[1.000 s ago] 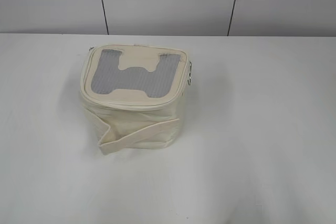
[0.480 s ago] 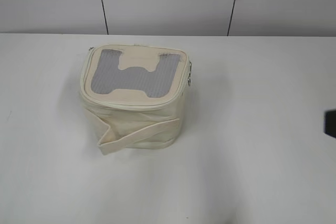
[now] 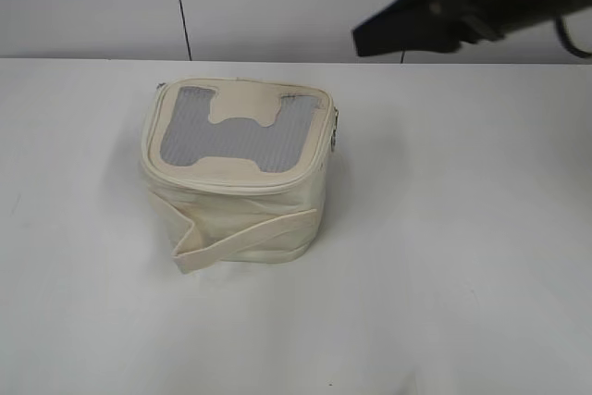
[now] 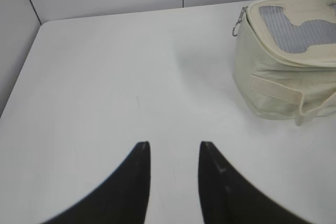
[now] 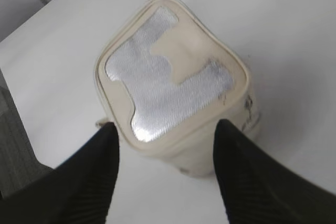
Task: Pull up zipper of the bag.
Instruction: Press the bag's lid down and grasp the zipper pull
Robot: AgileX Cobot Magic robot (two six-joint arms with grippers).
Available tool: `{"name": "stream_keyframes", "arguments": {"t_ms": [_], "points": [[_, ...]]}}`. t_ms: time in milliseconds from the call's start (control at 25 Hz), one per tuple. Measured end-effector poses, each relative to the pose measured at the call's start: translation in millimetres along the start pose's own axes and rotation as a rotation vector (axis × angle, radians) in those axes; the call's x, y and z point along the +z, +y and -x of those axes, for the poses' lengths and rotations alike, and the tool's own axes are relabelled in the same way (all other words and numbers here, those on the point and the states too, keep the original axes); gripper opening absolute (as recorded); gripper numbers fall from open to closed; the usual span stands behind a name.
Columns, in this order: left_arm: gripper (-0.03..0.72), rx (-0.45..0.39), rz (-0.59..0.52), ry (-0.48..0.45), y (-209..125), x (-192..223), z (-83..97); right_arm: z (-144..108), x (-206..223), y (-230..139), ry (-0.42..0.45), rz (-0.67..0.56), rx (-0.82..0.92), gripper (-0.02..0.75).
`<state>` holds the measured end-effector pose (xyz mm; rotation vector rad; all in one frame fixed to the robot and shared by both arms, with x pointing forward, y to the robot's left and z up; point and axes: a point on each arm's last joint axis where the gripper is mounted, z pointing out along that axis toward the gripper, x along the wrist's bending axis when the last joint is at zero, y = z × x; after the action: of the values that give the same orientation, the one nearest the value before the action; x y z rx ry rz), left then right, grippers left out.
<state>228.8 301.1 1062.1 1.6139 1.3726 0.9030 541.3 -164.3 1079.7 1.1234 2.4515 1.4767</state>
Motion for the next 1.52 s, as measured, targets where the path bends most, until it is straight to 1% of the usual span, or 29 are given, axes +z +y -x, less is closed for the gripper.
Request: {"name": "stream_keyframes", "arguments": {"t_ms": [120,200,280,360,560,680,840,880,920,960,1000,1040,1080,1120,1200,1240,1320,1400,1440,1520], "points": [[0.239,0.0,0.0,0.0,0.0,0.0,0.0,18.9,55.6,29.5,0.095,-0.048,-0.054,0.454],[0.239,0.0,0.0,-0.001,0.0,0.0,0.0,26.7,88.9,45.8,0.149,-0.07,-0.111,0.454],[0.239,0.0,0.0,-0.001,0.0,0.0,0.0,28.4,112.8,57.3,0.19,-0.082,-0.16,0.454],[0.239,0.0,0.0,-0.001,0.0,0.0,0.0,32.3,140.0,59.5,0.213,-0.116,-0.195,0.454],[0.239,0.0,0.0,-0.001,0.0,0.0,0.0,25.9,189.7,58.1,0.276,-0.166,-0.25,0.454],[0.239,0.0,0.0,-0.001,0.0,0.0,0.0,26.5,209.6,52.9,0.288,-0.174,-0.248,0.454],[0.239,0.0,0.0,-0.001,0.0,0.0,0.0,35.8,229.3,38.4,0.287,-0.204,-0.212,0.444],[0.239,0.0,0.0,-0.001,0.0,0.0,0.0,37.4,231.8,35.3,0.286,-0.213,-0.209,0.414],[0.239,0.0,0.0,-0.001,0.0,0.0,0.0,38.1,232.9,34.0,0.285,-0.216,-0.206,0.367],[0.239,0.0,0.002,-0.001,0.1,0.0,0.0,38.1,232.8,34.2,0.285,-0.216,-0.207,0.277],[0.239,0.0,0.004,-0.001,1.0,-0.3,0.0,38.2,232.6,34.6,0.283,-0.217,-0.209,0.169],[0.239,0.0,0.011,0.0,4.3,-0.2,-0.1,38.2,232.5,34.3,0.282,-0.221,-0.207,0.108],[0.239,-0.001,0.031,-0.002,9.8,0.3,-0.1,38.4,232.6,33.9,0.281,-0.225,-0.208,0.067],[0.239,-0.007,0.047,-0.01,17.6,2.1,0.4,38.3,232.5,33.6,0.283,-0.228,-0.209,0.054],[0.241,-0.041,0.096,-0.053,40.5,11.6,3.5,38.0,232.3,33.3,0.287,-0.232,-0.209,0.054],[0.243,-0.053,0.126,-0.083,52.3,18.8,5.4,37.9,232.2,33.1,0.288,-0.233,-0.209,0.054],[0.243,-0.068,0.13,-0.166,74.6,44.6,11.3,37.8,232.2,33.0,0.289,-0.234,-0.209,0.054],[0.243,-0.07,0.11,-0.223,89.8,76.5,17.4,37.5,232.0,32.7,0.294,-0.238,-0.208,0.054],[0.243,-0.064,0.072,-0.24,94.3,95.8,20.7,37.3,231.8,32.4,0.297,-0.241,-0.208,0.054],[0.243,-0.05,0.009,-0.241,101.8,132.9,24.5,36.7,231.5,32.2,0.303,-0.245,-0.209,0.054]]}}
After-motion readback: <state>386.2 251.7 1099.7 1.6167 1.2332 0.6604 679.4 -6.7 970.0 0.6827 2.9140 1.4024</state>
